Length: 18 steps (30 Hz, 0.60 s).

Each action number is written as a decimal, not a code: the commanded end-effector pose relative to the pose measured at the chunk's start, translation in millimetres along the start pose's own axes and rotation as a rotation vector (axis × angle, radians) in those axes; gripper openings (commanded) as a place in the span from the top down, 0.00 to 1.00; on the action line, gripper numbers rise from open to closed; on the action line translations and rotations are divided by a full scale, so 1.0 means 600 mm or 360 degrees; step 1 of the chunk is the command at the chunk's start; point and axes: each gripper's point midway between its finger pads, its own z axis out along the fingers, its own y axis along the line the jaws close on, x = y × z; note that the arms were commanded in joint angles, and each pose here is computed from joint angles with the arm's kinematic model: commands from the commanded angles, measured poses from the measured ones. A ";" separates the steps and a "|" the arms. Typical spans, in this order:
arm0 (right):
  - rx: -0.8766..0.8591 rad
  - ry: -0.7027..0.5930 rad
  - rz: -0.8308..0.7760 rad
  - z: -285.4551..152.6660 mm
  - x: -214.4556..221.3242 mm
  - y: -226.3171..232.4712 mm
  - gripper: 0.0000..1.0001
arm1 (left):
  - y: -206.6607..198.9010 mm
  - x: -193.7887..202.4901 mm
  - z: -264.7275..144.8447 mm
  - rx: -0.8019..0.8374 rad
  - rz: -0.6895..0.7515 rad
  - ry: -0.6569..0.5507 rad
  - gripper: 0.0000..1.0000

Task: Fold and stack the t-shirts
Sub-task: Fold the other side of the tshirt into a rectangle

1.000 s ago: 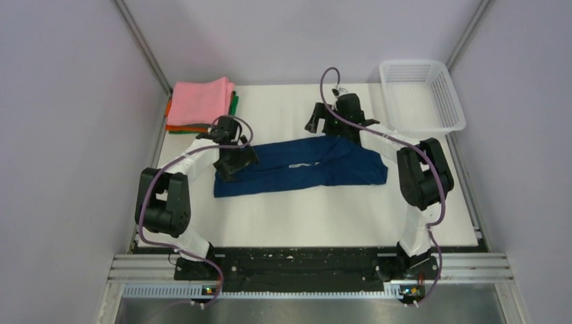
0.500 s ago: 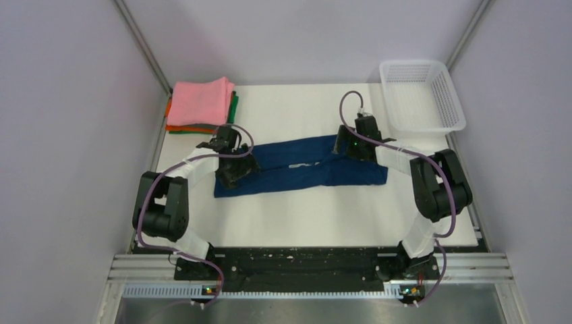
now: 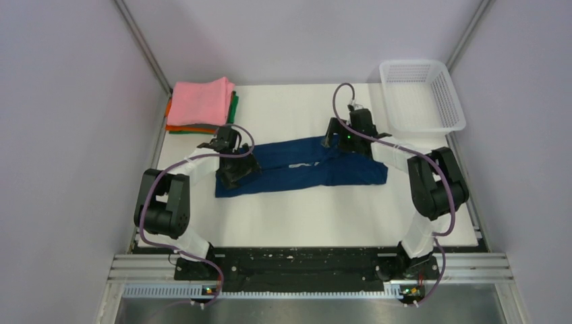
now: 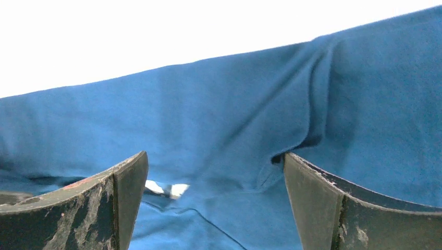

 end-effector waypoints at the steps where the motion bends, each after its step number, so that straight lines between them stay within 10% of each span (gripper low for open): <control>1: -0.0206 -0.0143 -0.0119 -0.006 -0.066 0.091 0.01 | -0.013 -0.010 0.008 0.0063 0.0007 -0.0036 0.01; 9: -0.0296 -0.0109 -0.0180 0.024 -0.077 0.137 0.01 | -0.001 -0.027 -0.022 -0.0025 0.0034 -0.0122 0.01; 18: 0.0143 -0.0196 -0.0134 -0.050 -0.063 0.018 0.01 | 0.005 -0.025 -0.046 -0.0026 0.0047 -0.0172 0.01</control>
